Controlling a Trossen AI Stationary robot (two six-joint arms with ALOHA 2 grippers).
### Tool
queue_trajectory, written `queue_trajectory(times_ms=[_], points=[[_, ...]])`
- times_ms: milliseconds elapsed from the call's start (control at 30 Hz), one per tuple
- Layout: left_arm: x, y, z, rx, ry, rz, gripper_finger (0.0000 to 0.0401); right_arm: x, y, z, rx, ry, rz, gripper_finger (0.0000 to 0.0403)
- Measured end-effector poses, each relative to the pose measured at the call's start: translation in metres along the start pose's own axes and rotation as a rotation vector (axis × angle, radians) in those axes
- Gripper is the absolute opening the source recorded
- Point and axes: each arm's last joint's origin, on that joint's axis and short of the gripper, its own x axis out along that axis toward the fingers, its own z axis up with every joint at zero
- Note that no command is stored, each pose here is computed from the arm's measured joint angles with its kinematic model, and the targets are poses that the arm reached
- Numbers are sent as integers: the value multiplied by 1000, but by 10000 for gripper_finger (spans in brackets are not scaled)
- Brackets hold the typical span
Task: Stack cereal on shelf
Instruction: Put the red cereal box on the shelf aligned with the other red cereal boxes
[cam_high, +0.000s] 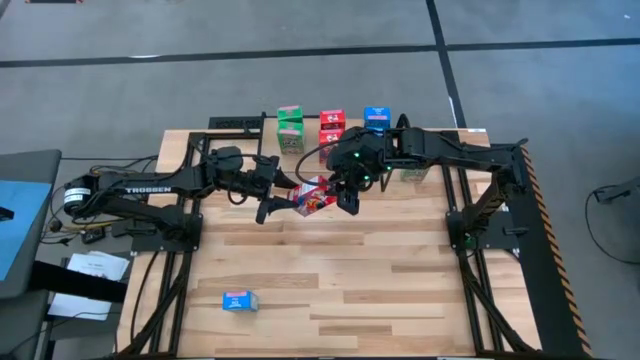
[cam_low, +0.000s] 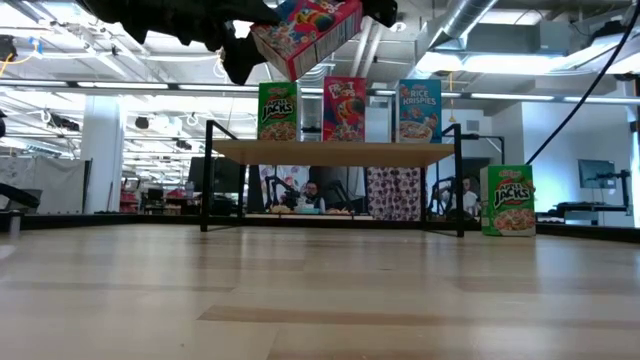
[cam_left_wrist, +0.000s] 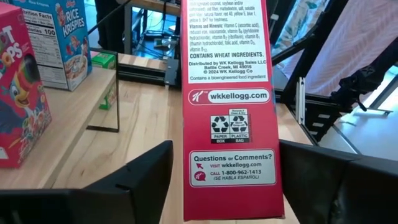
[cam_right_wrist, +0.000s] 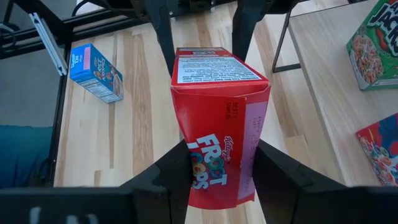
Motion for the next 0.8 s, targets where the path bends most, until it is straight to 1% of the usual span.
queue_trajectory(times_ms=[200,300,367,600,700,800], points=[[0,0,0,0,0,-1,236,0,0,0,-2,0,0,171],[0,0,0,0,0,-1,235,0,0,0,-47,1,-1,177],[0,0,0,0,0,-1,235,0,0,0,-68,1,-5,188],[0,0,0,-16,0,1,235,0,-1,0,-69,-1,-7,244],[0,0,0,-15,0,0,228,0,-3,0,-66,-2,-10,253],[0,0,0,-15,0,-1,213,-1,-5,1,-61,-6,-16,254]])
